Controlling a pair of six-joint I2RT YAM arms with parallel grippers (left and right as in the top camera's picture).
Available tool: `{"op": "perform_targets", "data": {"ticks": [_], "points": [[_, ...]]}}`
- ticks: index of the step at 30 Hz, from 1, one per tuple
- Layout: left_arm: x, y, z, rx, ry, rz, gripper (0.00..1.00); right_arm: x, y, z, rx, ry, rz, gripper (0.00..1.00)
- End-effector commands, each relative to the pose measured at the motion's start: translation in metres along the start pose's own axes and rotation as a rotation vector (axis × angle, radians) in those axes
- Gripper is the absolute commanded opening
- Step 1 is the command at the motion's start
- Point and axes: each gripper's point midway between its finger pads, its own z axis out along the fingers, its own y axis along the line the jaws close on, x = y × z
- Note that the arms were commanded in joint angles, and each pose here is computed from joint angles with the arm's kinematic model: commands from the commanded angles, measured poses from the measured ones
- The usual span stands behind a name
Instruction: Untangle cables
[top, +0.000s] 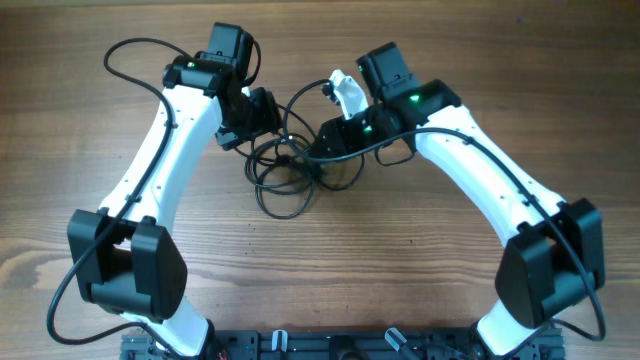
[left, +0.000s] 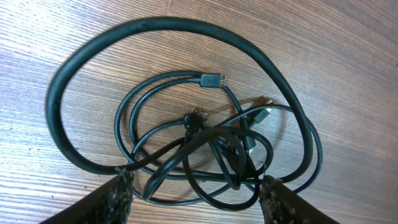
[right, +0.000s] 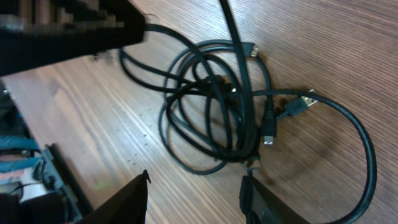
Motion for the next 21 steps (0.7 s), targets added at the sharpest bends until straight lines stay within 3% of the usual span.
{"op": "perform_targets", "data": {"ticks": [1,6,12,17,21], "points": [[-0.002,-0.004,-0.011,0.031,-0.018,0.019,0.64,-0.001,-0.032,0.024,0.102,0.016,0.097,0.49],[-0.001,-0.004,-0.01,0.028,-0.016,-0.036,0.62,-0.013,-0.046,0.054,0.094,-0.017,0.099,0.48],[0.005,-0.007,0.003,0.012,0.022,-0.024,0.61,-0.017,-0.055,0.075,0.077,-0.029,0.089,0.3],[0.007,-0.001,0.022,-0.056,0.034,-0.009,0.61,-0.022,-0.055,0.075,0.075,-0.048,0.08,0.26],[0.004,0.009,0.033,-0.115,0.035,-0.008,0.6,-0.02,-0.055,0.074,0.076,-0.044,0.083,0.15]]}}
